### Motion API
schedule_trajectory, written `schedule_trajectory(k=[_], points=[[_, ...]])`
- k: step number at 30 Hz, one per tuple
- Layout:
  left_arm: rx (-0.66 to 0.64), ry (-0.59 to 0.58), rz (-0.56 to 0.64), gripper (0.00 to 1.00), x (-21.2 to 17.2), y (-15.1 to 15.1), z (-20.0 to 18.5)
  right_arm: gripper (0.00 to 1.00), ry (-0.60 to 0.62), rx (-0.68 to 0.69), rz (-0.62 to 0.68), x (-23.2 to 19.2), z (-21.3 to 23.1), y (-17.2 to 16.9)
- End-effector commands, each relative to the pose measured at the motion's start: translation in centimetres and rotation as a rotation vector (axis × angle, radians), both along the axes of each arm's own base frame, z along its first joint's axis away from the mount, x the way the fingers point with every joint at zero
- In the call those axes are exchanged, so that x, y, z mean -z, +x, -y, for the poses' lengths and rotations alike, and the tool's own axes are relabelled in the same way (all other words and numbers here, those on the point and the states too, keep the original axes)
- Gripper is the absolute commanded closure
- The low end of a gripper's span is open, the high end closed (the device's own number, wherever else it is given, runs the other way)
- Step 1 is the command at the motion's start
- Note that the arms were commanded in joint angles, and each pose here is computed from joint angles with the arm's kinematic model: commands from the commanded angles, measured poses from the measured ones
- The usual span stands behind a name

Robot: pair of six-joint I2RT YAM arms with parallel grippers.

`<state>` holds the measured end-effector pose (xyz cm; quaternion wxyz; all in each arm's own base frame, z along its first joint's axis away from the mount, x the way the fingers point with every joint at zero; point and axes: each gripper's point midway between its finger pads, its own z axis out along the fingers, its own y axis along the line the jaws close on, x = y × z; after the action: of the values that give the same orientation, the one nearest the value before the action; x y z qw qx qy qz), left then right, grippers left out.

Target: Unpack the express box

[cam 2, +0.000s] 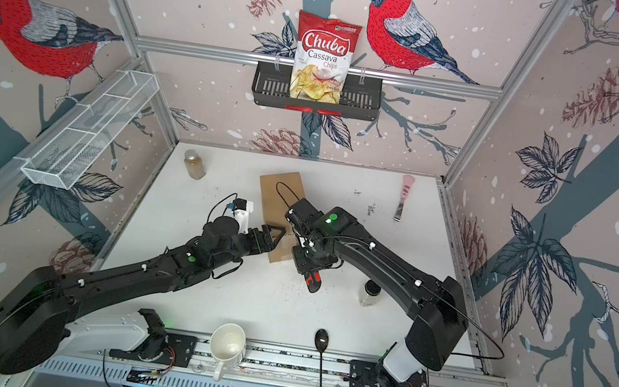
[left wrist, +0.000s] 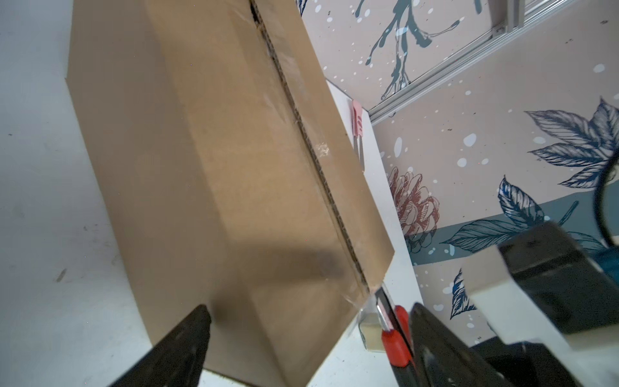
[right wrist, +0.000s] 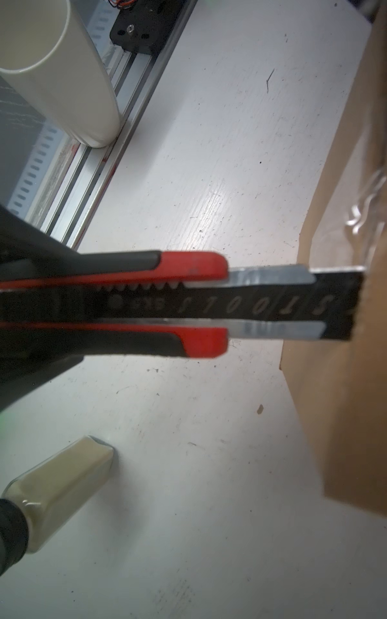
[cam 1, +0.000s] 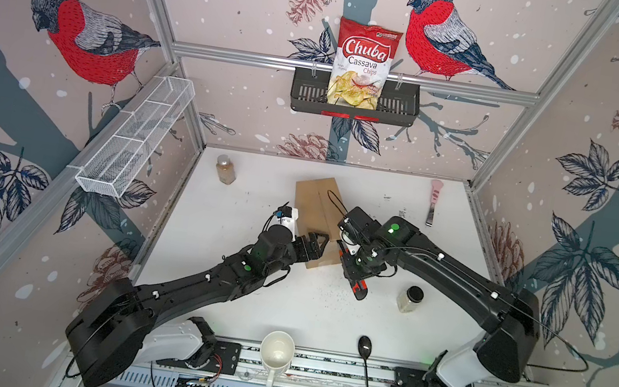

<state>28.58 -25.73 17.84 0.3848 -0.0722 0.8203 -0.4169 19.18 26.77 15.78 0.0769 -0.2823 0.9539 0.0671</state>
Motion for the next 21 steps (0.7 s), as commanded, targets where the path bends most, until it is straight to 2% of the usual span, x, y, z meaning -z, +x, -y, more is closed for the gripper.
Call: schedule_trajectory(k=[1, 12, 21], points=[[0.019, -0.083, 0.053, 0.09, -2.0, 0.2, 0.9, 0.96, 0.005, -0.012, -0.005, -0.1, -0.2, -0.1], [0.042, -0.136, 0.055, 0.09, -2.3, -0.1, 2.3, 0.96, -0.001, -0.019, -0.011, -0.1, -0.6, -0.2], [0.005, -0.132, 0.068, 0.09, -2.5, 0.1, 2.4, 0.96, -0.005, -0.04, -0.017, -0.2, -1.2, -0.5]])
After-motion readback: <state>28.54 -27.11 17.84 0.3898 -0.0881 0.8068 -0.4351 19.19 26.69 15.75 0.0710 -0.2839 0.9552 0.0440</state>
